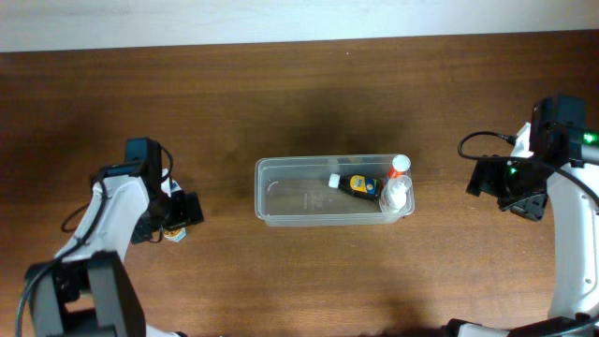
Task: Pack container
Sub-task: 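Grasp the gold-capped jar with the left gripper, then carry the gold-capped jar with the left gripper into the container and release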
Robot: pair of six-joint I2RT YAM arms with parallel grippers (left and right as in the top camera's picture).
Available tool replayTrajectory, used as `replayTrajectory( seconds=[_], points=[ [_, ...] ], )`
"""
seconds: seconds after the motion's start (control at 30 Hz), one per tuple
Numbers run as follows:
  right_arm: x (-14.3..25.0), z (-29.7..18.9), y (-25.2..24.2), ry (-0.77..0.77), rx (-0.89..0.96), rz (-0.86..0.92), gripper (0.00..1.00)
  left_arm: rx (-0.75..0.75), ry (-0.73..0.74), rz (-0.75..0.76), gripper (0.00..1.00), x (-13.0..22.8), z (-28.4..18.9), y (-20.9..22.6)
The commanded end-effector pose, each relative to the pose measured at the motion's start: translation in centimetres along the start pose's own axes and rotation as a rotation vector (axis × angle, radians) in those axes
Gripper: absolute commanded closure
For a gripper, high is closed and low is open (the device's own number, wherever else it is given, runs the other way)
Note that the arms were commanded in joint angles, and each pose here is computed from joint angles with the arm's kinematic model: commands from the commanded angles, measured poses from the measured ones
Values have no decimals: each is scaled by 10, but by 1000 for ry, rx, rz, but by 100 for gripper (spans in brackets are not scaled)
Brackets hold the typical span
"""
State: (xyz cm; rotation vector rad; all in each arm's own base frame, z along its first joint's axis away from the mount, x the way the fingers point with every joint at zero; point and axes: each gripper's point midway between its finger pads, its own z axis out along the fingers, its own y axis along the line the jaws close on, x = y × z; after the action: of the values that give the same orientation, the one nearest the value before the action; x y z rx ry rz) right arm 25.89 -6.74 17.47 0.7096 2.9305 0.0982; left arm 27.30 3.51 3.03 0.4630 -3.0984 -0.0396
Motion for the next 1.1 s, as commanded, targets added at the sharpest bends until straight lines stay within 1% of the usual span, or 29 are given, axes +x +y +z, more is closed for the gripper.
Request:
replayTrajectory(
  seconds=[0.0, 0.03, 0.17, 0.23, 0.4, 0.63, 0.7, 0.77, 0.93, 1.0, 1.07],
  points=[
    [2, 1, 1, 6, 1, -21, 22, 2, 37, -11, 7, 5, 11, -1],
    [2, 1, 1, 6, 1, -21, 23, 3, 35, -11, 11, 5, 10, -1],
    [2, 1, 1, 6, 1, -21, 23, 0, 35, -11, 37, 5, 10, -1],
    [2, 1, 1, 6, 1, -21, 23, -1, 37, -11, 45, 5, 10, -1],
    [2, 1, 1, 6, 2, -22, 22, -7, 36, -11, 59, 5, 10, 1],
    [2, 1, 1, 6, 1, -24, 23, -7, 28, -11, 65, 3, 9, 0],
    [2, 1, 1, 7, 1, -24, 23, 0, 2, -9, 69, -4, 0, -2],
    [3, 1, 1, 9, 2, -24, 23, 6, -33, 5, 70, -10, -15, -7],
    [3, 1, 1, 9, 2, -25, 23, 58, -214, 107, 72, -28, -84, -44],
    [2, 1, 1, 8, 2, -24, 23, 111, -316, 188, 75, -30, -121, -74],
    [2, 1, 1, 8, 2, -24, 23, 160, -398, 271, 76, -26, -150, -106]
  ],
)
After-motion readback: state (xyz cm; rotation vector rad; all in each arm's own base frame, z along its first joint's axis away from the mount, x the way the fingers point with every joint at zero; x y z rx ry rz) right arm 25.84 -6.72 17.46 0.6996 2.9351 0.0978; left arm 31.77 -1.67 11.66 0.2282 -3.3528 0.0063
